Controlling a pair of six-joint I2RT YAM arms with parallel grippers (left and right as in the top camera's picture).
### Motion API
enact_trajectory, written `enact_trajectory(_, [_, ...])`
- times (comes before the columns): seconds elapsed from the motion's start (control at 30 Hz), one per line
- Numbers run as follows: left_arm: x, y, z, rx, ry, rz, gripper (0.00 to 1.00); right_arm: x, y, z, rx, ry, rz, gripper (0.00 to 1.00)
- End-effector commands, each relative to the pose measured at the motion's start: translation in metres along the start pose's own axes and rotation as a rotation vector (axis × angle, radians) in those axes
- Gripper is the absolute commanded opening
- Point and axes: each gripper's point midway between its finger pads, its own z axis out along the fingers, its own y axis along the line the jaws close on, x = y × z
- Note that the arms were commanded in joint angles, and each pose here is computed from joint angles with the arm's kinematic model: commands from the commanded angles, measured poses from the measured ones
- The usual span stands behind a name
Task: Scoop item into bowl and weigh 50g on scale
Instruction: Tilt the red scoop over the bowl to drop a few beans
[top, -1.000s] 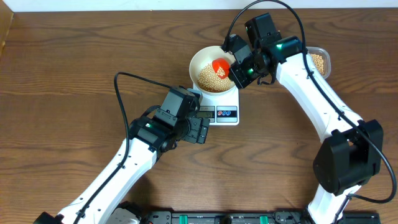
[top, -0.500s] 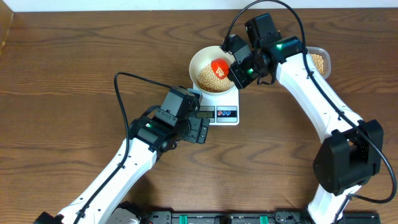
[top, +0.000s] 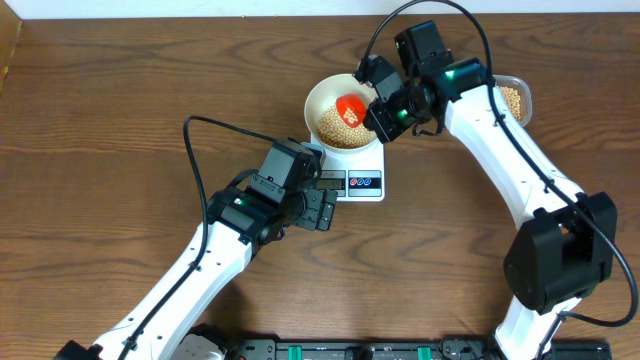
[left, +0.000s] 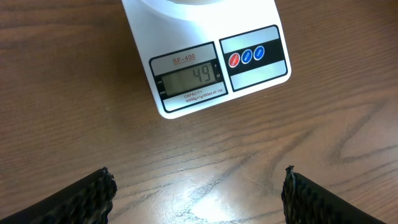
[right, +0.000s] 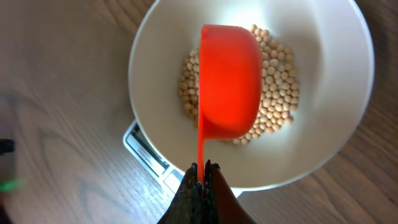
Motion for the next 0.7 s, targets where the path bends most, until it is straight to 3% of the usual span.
enact_trajectory(0.0, [0.001,0.003,0.002,-0.017,0.003,0.003,0.88,-0.011,0.003,-0.013,-0.062,-0.057,0.027,0.01])
enact_trajectory(0.37, [0.001,0.003,0.002,-0.017,0.003,0.003,0.88,-0.02,-0.015,-0.041,-0.225,-0.174,0.107,0.01])
enact_trajectory(0.67, [0.001,0.003,0.002,-0.017,0.003,0.003,0.88,-0.019,-0.029,-0.049,-0.224,-0.197,0.134,0.01])
